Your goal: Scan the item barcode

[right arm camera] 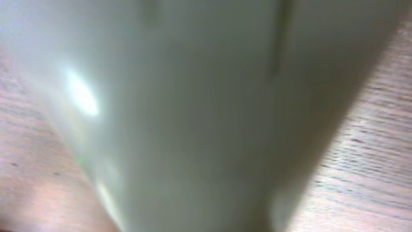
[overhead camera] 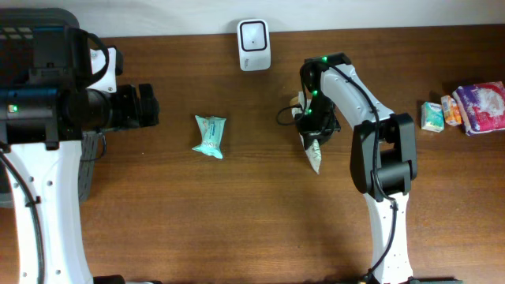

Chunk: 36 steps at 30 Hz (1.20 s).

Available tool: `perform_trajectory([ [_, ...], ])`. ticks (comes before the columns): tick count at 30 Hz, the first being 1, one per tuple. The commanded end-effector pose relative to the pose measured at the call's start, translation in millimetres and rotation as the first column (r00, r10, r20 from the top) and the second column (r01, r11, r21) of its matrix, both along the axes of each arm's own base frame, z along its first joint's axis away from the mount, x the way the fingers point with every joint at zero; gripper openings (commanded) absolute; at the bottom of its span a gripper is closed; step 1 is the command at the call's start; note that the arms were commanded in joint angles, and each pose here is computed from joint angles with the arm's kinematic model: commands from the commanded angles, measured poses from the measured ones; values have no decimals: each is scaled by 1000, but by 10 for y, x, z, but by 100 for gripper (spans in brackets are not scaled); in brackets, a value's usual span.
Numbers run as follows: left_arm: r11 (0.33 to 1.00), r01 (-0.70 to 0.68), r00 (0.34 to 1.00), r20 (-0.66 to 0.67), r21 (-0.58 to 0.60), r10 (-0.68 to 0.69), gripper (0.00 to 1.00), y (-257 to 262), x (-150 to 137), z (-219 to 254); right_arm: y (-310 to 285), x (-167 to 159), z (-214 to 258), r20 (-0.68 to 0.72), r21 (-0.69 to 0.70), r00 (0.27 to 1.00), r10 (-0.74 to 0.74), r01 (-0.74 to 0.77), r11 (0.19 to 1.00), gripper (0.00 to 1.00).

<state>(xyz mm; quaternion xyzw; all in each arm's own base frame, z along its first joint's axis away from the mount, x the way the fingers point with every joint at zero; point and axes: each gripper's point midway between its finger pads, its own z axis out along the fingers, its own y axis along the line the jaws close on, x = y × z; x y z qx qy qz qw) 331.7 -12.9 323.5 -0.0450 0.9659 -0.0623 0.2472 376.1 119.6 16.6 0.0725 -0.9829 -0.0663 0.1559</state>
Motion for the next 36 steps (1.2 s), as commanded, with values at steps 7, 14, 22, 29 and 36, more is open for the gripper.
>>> perform_trajectory([
  [7, 1000, 18, 1000, 9, -3, -18, 99, -24, -3, 21, 180, -10, 60, -12, 95, 1000, -21, 22, 995, 4],
  [14, 1000, 18, 1000, 9, -3, -18, 99, -24, -3, 21, 1183, 92, 608, 127, 721, 989, 76, -145, 678, 4],
  [22, 1000, 18, 1000, 9, -3, -18, 99, -24, -3, 21, 1159, 49, 371, 117, 611, 988, 104, -154, 776, 15],
  [29, 1000, 18, 1000, 9, -3, -18, 99, -24, -3, 21, 922, 61, 315, 93, 500, 991, 101, -134, 856, 48],
  [36, 1000, 18, 1000, 9, -3, -18, 99, -24, -3, 21, 1193, 110, 507, 159, 503, 977, 142, -204, 840, 47],
])
